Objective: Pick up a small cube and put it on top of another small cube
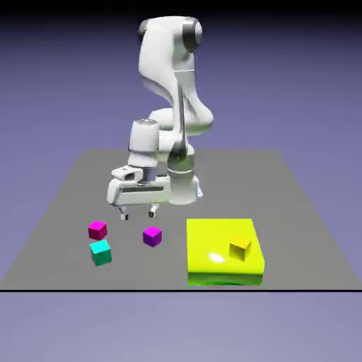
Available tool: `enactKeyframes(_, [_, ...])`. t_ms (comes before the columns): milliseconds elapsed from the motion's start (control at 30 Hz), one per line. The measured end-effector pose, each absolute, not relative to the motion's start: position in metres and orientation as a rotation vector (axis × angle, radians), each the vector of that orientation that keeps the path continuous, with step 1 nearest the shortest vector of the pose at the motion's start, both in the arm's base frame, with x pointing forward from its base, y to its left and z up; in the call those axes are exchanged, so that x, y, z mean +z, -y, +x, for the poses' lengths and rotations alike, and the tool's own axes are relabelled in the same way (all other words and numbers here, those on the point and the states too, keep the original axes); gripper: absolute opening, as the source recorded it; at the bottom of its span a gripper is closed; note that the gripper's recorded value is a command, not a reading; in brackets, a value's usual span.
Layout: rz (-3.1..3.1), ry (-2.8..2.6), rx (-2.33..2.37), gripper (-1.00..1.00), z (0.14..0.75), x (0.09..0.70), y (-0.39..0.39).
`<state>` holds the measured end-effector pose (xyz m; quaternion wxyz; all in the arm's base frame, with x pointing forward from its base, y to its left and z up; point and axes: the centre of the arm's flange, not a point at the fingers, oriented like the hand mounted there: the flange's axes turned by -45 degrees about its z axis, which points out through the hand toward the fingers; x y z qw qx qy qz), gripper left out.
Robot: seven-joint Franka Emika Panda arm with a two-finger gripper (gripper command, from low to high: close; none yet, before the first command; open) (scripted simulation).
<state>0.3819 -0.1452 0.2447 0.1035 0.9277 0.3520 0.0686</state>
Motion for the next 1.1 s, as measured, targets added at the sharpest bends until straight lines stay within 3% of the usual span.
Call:
enactKeyframes(367, [2.42,-1.57,-0.457,0.0,0.308,0.181,0.242])
enactKeyframes(700, [2.4,-1.589,-0.488,0.0,0.298,0.118,0.264])
enactKeyframes(733, [2.403,-1.59,-0.486,-1.0,0.297,0.114,0.264])
enactKeyframes(1100, [2.377,-1.621,-0.484,-1.0,0.313,0.184,0.245])
